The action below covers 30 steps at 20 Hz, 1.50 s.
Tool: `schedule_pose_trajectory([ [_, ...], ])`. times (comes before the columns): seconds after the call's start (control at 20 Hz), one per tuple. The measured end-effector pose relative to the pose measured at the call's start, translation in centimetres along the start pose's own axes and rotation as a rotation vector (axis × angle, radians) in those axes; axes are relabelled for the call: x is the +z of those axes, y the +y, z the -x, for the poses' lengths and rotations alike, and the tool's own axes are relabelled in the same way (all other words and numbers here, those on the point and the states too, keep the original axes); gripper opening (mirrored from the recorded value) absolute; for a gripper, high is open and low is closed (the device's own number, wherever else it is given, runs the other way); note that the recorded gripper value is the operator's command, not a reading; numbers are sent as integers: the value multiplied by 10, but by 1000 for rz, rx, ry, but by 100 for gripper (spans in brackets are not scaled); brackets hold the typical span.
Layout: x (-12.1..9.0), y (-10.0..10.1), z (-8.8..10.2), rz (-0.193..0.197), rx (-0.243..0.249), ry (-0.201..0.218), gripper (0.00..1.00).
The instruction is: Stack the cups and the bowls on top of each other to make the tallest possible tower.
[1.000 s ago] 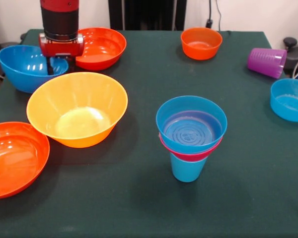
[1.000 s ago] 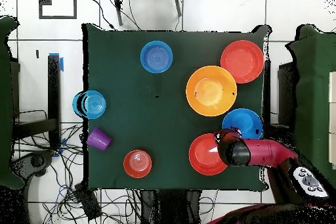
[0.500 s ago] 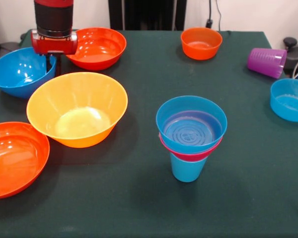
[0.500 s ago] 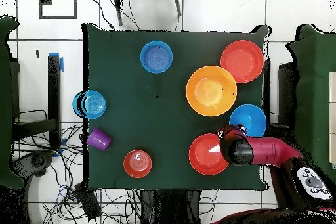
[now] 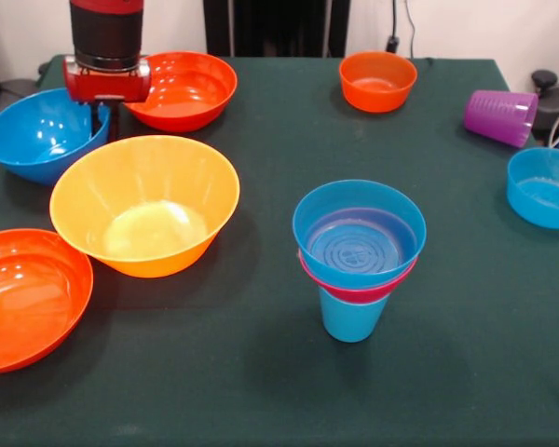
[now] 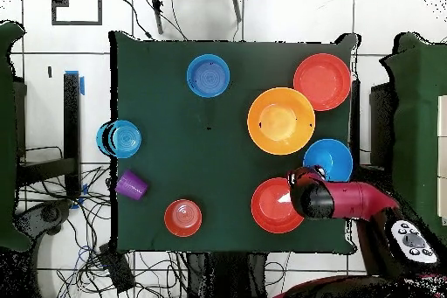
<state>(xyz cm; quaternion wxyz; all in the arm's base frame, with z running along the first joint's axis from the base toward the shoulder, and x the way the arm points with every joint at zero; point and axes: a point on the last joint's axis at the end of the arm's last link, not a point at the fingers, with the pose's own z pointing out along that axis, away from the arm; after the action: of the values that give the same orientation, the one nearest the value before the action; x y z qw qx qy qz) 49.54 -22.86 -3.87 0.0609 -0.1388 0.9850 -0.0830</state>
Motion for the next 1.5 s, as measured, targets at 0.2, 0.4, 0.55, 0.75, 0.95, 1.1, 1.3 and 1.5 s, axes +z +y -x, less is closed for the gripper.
schedule_pose_trajectory([
  [0.2,-9,-3,2,-17,-9,0,0],
  [0.4,-21,-2,11,-40,-34,7,0],
  [0.55,-37,5,25,-65,-73,22,0],
  [0.75,-58,18,47,-92,-108,39,0],
  [0.95,-81,36,69,-117,-138,61,0],
  [1.1,-104,52,84,-148,-166,80,0],
  [1.3,-130,69,98,-186,-195,96,0],
  [1.5,-152,80,110,-218,-207,104,0],
])
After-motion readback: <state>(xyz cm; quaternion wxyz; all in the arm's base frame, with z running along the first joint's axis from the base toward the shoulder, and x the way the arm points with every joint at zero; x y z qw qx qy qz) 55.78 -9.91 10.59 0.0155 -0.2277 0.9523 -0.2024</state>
